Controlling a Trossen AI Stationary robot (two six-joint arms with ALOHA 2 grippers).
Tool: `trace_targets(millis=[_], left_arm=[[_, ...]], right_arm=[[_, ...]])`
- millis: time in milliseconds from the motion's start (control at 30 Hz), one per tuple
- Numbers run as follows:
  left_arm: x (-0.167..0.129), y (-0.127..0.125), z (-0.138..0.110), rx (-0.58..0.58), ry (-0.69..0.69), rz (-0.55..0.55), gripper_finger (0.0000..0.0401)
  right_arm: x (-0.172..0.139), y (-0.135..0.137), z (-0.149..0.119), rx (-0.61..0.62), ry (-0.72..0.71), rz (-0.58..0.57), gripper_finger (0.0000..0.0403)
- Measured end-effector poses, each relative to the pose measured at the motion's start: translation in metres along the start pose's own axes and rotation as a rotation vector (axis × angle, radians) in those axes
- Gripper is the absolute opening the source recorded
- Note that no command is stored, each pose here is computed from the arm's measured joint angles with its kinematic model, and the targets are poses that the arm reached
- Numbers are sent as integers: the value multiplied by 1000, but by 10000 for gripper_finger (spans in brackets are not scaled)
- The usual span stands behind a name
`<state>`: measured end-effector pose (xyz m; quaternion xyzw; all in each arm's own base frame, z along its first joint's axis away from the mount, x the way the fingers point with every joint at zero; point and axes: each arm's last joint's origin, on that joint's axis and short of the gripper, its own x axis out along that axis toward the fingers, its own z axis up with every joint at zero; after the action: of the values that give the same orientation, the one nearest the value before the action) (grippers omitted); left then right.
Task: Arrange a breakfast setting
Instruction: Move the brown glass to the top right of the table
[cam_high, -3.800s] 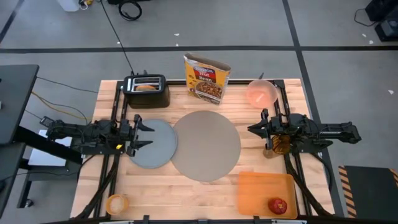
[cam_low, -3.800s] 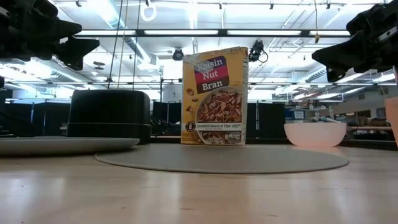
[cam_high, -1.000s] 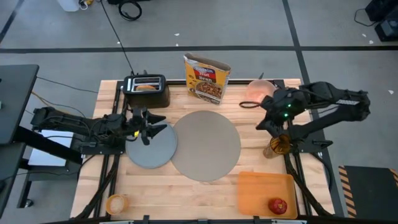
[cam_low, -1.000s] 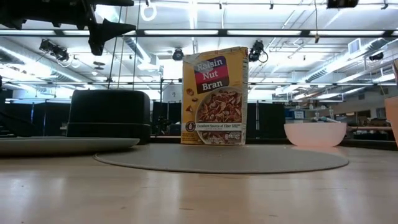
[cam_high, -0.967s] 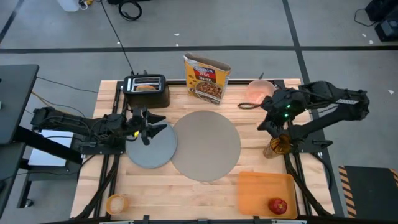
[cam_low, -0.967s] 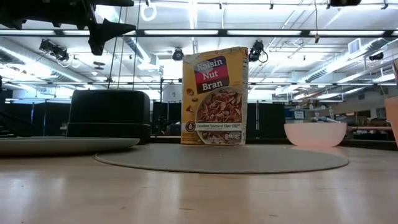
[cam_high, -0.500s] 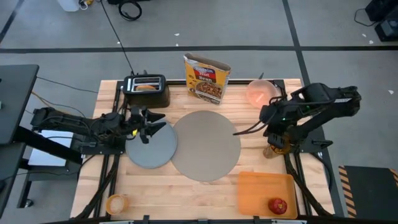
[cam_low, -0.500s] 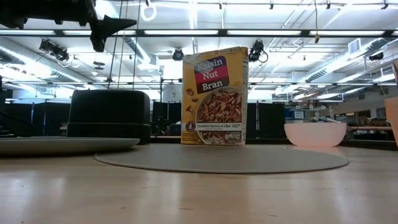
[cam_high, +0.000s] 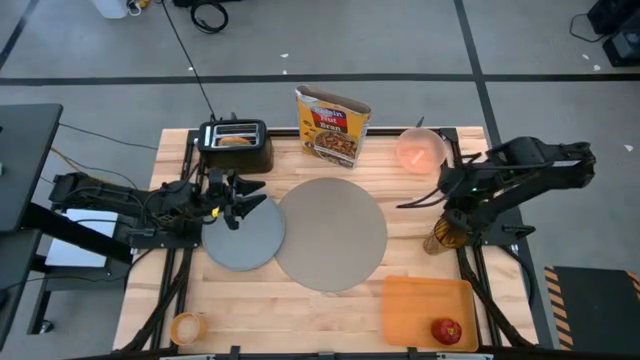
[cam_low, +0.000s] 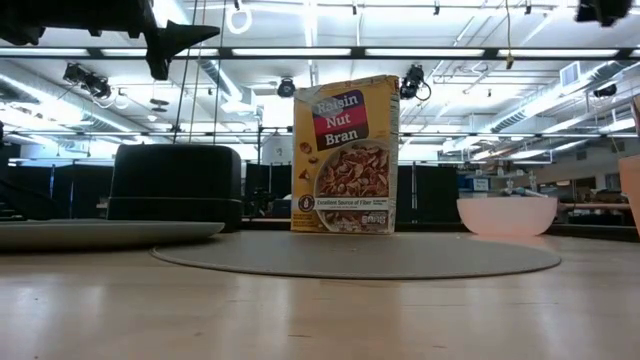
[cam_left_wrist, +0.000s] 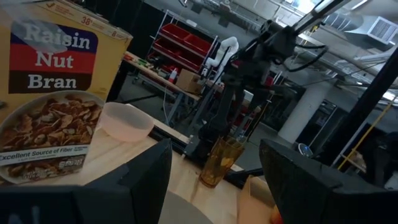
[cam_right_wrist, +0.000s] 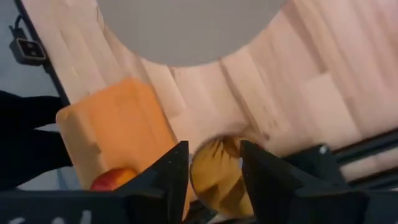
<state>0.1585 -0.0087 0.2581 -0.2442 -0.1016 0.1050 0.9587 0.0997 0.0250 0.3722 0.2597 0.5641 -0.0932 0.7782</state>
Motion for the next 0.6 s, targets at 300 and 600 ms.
trace_targets(millis=[300,600], left_arm=[[0,0,0,0,0,0,251],[0,0,0,-1,0,0,251]], right_arm=[[16,-28,-29,103,9,4,151],[31,-35,-33,68,21,-60,150]])
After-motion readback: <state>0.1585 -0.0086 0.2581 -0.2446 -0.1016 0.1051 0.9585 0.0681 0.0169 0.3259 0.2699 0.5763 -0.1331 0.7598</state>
